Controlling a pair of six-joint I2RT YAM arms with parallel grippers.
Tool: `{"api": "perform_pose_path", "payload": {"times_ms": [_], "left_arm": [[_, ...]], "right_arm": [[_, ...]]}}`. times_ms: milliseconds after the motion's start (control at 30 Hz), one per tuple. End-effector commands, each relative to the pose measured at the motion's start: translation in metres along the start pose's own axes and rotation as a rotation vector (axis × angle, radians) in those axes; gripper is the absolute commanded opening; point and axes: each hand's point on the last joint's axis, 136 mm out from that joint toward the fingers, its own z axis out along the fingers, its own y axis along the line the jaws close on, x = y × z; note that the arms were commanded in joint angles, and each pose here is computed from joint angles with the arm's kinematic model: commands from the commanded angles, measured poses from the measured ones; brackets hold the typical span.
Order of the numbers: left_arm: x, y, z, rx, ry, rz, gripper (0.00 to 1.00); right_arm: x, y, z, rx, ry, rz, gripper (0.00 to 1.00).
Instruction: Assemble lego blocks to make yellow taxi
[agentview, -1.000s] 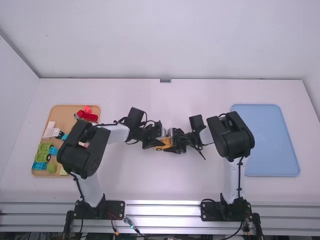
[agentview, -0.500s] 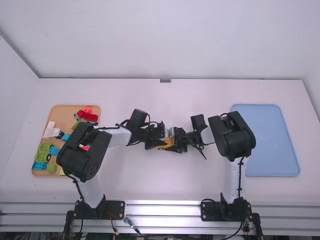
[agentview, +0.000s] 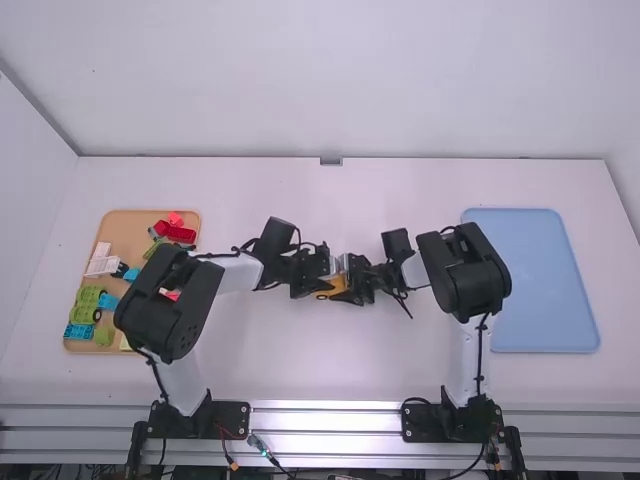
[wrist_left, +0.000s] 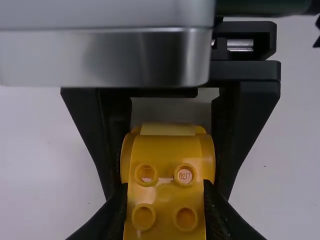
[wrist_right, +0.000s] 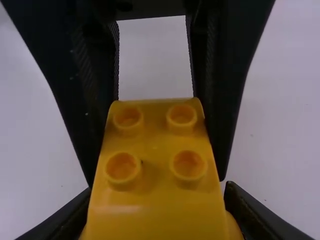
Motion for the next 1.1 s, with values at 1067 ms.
{"api": "perform_pose_path", "payload": {"times_ms": [1067], "left_arm": [[0.0202,-0.0231,0.0169,0.033,0.103,-0.003,0.38]], "right_arm": [[0.0088,-0.0011,0.0095,-0.002,0.04,0.047,0.53]]}}
